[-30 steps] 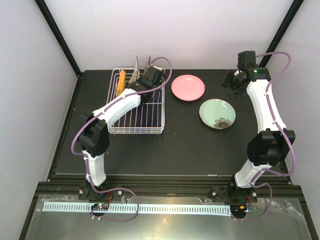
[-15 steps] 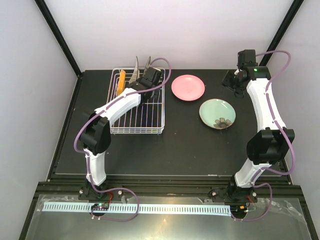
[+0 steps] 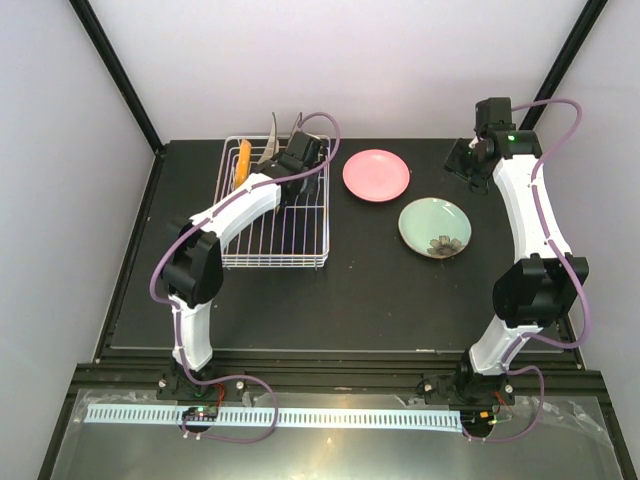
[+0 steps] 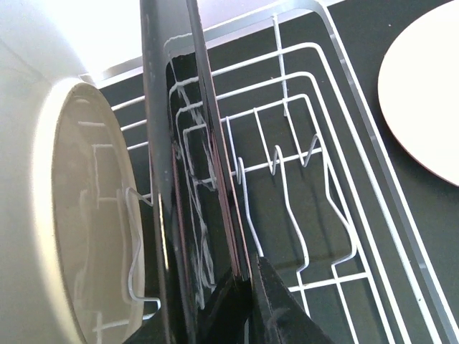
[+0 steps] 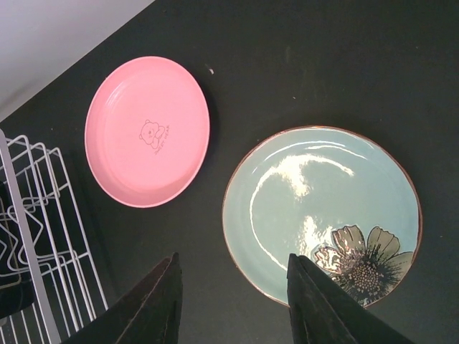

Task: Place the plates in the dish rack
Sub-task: Adjust the plate in the dish rack.

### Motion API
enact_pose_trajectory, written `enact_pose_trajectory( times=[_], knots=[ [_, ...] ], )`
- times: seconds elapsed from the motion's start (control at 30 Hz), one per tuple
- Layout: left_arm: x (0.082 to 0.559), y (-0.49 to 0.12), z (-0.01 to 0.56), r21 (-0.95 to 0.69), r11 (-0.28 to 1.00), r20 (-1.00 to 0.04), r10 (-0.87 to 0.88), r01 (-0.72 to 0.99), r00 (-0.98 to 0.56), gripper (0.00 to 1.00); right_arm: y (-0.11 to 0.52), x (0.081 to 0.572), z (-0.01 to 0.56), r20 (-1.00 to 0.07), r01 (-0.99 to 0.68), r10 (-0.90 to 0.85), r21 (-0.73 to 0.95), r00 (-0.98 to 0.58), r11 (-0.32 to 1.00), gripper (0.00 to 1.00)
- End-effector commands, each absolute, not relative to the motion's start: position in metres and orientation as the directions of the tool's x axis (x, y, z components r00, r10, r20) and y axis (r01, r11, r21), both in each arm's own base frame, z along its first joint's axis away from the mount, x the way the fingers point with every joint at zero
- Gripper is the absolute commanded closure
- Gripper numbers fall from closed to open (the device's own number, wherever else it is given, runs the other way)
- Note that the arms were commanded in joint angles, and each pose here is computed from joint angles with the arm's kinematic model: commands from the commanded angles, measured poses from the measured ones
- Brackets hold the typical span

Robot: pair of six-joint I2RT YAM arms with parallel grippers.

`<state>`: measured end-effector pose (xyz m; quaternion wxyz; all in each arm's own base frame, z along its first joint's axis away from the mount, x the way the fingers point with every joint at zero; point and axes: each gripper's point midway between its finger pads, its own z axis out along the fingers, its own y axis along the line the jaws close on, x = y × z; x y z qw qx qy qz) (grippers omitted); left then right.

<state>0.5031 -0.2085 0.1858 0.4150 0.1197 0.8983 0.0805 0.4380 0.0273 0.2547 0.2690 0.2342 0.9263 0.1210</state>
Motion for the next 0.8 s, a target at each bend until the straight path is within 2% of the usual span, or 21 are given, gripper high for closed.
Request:
enact_pose_trajectory(
  times=[0.0,0.33,0.77],
  knots=[
    [0.514,-0.210,0.205,0.230,0.963,-0.760,0.267,0.140,-0.593,0.98,0.022,0.439,0.252,-0.448,0.373,0.494,0.334,-0.745,0.866,0.58],
    [0.499,-0.206,0.249,0.176,0.974,-0.802,0.226,0.143,-0.553,0.98,0.024,0.438,0.244,-0.436,0.374,0.496,0.339,-0.751,0.863,0.58],
    [0.481,-0.205,0.326,0.153,0.972,-0.903,0.211,0.177,-0.375,0.98,0.025,0.435,0.243,-0.438,0.372,0.501,0.349,-0.746,0.860,0.58]
  ],
)
